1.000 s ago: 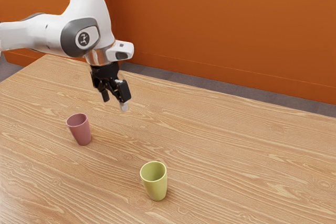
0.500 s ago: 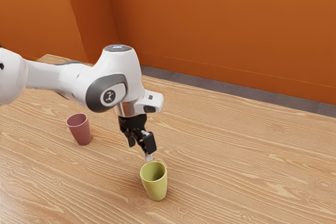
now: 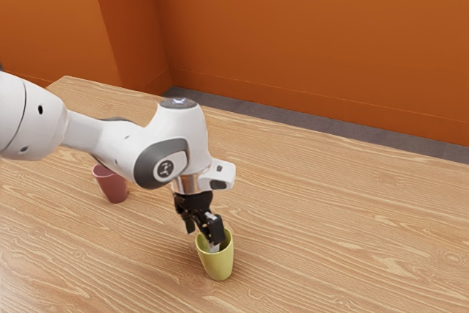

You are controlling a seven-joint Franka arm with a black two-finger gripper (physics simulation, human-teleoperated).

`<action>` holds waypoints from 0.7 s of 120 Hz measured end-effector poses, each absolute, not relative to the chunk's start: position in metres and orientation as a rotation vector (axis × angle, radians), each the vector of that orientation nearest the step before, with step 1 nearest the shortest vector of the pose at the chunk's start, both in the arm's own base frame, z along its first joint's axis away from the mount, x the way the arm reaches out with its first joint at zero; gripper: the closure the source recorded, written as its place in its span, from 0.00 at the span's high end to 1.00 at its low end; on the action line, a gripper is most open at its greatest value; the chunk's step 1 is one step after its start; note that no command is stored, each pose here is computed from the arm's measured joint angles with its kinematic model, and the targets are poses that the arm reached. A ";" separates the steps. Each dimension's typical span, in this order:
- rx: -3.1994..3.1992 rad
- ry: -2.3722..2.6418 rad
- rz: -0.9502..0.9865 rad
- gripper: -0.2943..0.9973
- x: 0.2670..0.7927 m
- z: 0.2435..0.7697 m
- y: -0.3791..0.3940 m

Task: Place the right cup onto the left cup

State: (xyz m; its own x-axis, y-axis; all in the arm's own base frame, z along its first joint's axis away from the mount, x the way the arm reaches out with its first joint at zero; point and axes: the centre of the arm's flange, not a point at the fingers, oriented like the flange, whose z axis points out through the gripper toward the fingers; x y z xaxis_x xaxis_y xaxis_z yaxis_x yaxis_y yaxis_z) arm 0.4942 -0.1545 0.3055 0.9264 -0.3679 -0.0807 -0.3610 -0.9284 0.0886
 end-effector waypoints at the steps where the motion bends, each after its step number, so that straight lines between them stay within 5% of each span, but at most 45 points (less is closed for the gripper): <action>1: 3.012 -0.571 -0.145 0.74 0.494 0.306 -0.155; 19: 3.015 -0.571 -0.107 0.44 0.498 0.309 -0.156; 33: 3.016 -0.575 -0.088 0.30 0.500 0.311 -0.156; 84: 3.020 -0.610 -0.013 0.18 0.496 0.342 -0.165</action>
State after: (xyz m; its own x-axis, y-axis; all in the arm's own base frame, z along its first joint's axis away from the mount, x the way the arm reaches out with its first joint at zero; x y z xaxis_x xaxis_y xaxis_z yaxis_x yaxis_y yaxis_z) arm 0.4964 -0.1650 0.3417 0.9217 -0.3880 0.0034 -0.3874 -0.9199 0.0610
